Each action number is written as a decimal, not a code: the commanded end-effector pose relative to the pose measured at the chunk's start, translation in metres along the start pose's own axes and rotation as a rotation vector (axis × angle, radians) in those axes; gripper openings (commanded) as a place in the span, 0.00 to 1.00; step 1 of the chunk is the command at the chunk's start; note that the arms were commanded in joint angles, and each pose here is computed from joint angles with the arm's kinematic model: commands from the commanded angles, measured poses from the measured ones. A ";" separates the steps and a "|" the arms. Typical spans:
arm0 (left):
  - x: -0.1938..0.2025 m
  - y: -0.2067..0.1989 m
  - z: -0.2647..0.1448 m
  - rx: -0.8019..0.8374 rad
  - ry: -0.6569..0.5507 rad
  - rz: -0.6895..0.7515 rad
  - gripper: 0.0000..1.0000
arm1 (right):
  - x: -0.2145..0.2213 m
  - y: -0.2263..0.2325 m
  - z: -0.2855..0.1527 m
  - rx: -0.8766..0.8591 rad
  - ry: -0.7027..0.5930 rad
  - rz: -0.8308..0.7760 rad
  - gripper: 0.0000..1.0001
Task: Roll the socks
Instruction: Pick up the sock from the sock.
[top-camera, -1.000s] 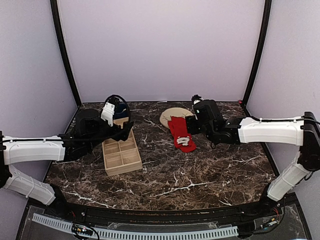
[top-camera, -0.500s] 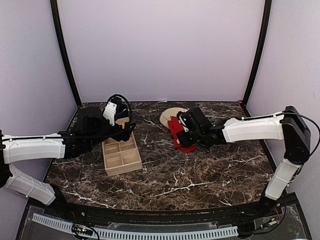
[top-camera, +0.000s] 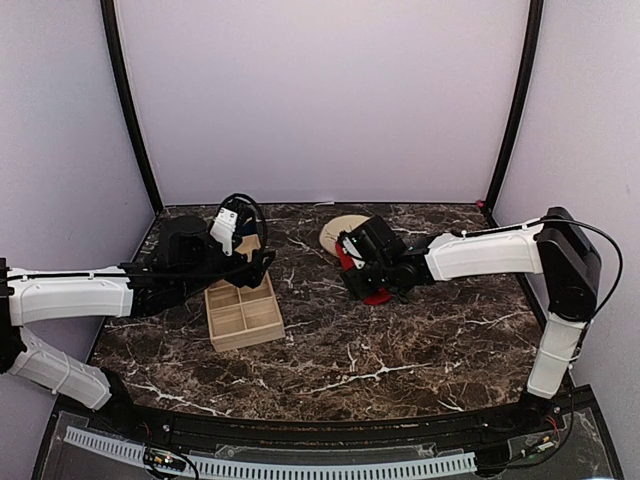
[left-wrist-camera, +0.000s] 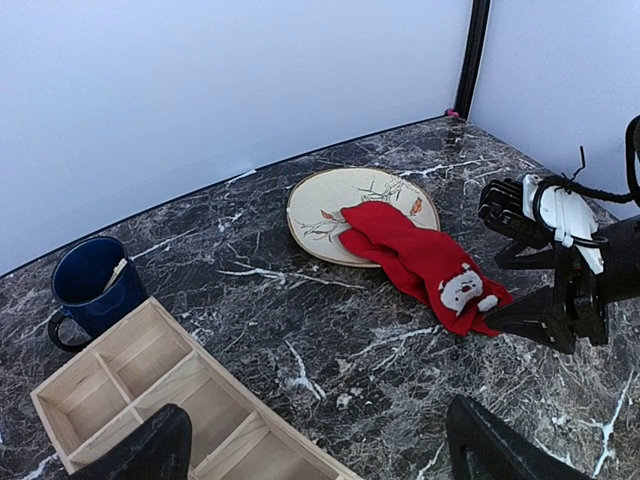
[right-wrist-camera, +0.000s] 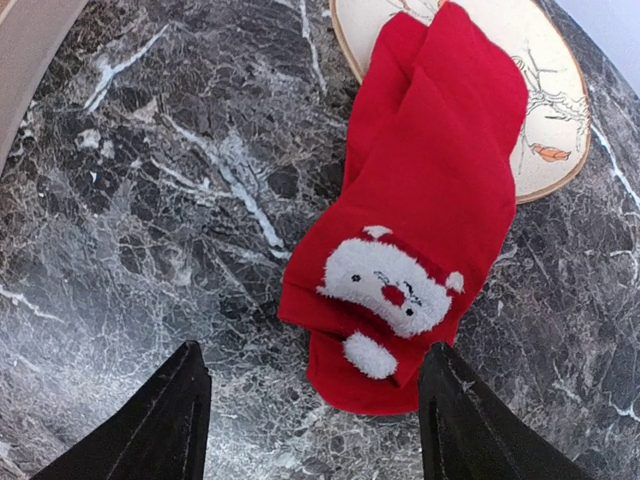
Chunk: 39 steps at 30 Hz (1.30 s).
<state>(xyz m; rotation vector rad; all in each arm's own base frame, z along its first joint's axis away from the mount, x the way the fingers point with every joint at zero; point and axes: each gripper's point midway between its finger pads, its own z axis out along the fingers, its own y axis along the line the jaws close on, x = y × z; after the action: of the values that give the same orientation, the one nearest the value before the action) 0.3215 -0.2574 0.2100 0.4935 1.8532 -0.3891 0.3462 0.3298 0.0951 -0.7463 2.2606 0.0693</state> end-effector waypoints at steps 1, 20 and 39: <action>-0.011 -0.006 0.000 0.025 -0.015 -0.025 0.91 | 0.003 0.009 0.003 -0.034 0.021 -0.022 0.66; -0.002 -0.013 0.008 0.057 0.010 -0.049 0.90 | 0.020 0.003 0.029 -0.061 0.089 -0.021 0.65; 0.003 -0.016 0.016 0.065 0.029 -0.049 0.89 | 0.018 -0.013 0.054 -0.056 0.105 -0.023 0.65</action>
<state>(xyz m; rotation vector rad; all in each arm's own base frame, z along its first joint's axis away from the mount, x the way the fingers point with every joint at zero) 0.3228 -0.2709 0.1874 0.5087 1.9222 -0.4456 0.3656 0.3219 0.0422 -0.8338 2.3765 0.0658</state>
